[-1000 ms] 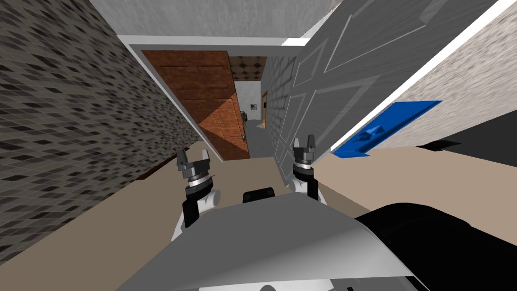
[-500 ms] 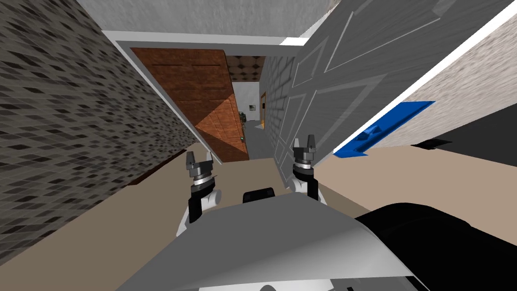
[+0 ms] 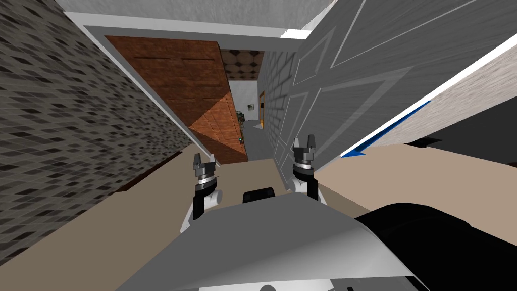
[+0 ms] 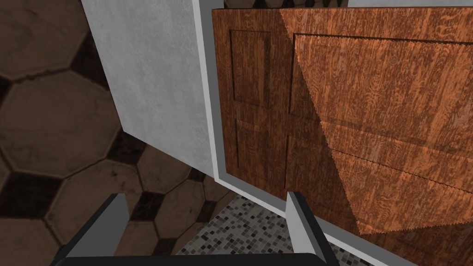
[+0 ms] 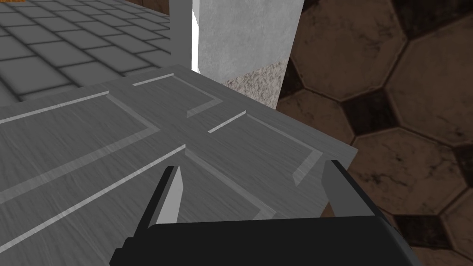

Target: Pull the door open

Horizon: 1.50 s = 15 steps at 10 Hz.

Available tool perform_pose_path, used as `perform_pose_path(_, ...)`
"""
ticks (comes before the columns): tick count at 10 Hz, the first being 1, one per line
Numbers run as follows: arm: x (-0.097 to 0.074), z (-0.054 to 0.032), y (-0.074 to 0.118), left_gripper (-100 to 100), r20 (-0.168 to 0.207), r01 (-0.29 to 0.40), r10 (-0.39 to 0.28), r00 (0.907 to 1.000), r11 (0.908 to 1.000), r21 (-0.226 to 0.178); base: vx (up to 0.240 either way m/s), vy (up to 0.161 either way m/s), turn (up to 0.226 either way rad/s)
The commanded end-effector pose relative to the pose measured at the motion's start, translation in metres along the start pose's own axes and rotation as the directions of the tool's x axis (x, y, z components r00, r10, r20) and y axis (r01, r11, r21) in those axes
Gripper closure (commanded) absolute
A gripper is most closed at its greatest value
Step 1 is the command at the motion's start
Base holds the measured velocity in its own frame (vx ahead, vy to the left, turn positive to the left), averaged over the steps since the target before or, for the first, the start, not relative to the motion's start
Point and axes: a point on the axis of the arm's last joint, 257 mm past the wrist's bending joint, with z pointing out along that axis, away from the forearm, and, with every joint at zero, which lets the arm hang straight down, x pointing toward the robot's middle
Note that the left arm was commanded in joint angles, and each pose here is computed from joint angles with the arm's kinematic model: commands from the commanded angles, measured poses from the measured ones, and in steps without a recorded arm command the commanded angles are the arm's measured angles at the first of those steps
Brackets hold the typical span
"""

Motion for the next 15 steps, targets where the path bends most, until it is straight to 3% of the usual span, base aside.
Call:
perform_pose_path(1, -0.002, -0.0023, 0.012, -100, -0.001, -0.003, 0.003, 1.0000, 0.9998, -0.020, 0.088, -0.003, -0.044)
perform_pose_path(8, -0.013, -0.0194, 0.061, -100, -0.003, -0.017, 0.017, 0.9999, 0.9933, -0.114, 0.093, -0.003, -0.045)
perform_pose_path(15, -0.026, -0.0417, 0.110, -100, -0.001, -0.031, 0.031, 0.9995, 0.9769, -0.212, 0.096, 0.007, -0.048)
